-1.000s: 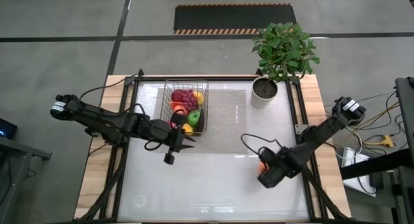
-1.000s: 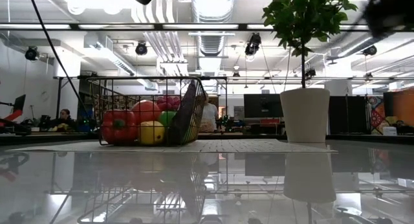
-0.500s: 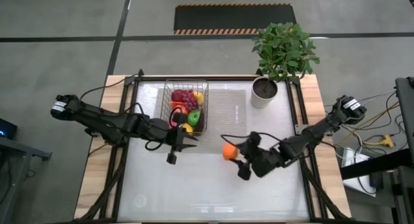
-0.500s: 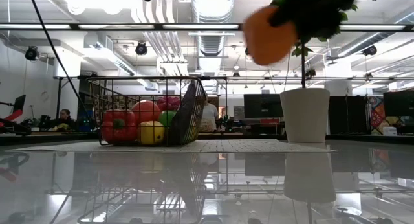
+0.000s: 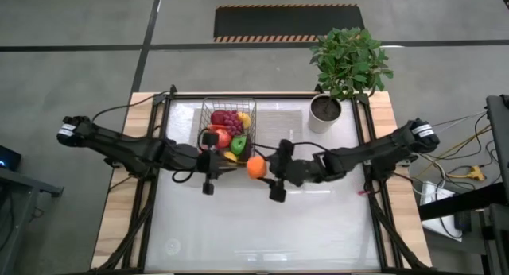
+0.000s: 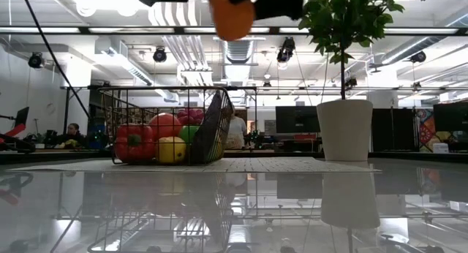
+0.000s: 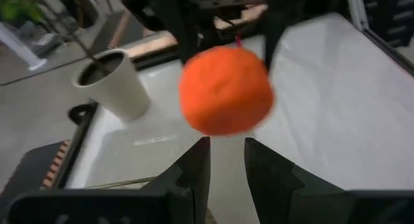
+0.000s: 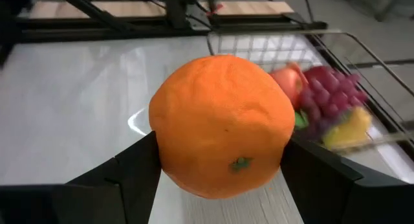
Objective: Build produce basket
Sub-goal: Put the orange into the brown wire basket
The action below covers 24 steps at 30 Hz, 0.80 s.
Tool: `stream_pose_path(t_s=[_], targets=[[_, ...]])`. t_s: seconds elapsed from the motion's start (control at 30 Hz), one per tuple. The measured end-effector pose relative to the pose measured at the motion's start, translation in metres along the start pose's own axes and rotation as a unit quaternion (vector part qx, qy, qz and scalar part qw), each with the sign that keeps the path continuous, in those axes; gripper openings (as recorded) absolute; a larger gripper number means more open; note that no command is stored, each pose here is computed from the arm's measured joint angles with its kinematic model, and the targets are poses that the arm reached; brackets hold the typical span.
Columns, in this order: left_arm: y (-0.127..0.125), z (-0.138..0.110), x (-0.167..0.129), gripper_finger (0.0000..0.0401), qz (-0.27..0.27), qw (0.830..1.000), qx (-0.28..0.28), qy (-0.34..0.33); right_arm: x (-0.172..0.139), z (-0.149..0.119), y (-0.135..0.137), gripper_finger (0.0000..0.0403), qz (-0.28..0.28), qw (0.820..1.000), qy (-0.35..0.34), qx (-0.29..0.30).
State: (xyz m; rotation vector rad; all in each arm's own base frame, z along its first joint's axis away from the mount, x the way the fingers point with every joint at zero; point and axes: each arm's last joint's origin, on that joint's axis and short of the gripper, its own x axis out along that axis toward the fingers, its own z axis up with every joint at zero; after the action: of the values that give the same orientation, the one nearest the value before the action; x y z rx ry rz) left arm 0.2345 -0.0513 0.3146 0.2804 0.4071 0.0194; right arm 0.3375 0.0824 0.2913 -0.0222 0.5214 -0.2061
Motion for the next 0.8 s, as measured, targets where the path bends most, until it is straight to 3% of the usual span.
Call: stream_pose_path(t_s=[0.13, 0.47, 0.8], targets=[[0.005, -0.004, -0.014, 0.0078, 0.03, 0.999, -0.008, -0.037, 0.018, 0.015, -0.006, 0.0269, 0.02, 1.0, 0.008, -0.018], [0.011, -0.027, -0.04, 0.0078, 0.08, 0.988, 0.01, -0.129, 0.074, 0.04, -0.023, 0.0269, -0.017, 0.996, 0.068, -0.057], [0.013, -0.045, -0.055, 0.0078, 0.102, 0.975, 0.011, -0.196, 0.127, 0.051, -0.055, 0.027, -0.063, 0.992, 0.105, -0.025]])
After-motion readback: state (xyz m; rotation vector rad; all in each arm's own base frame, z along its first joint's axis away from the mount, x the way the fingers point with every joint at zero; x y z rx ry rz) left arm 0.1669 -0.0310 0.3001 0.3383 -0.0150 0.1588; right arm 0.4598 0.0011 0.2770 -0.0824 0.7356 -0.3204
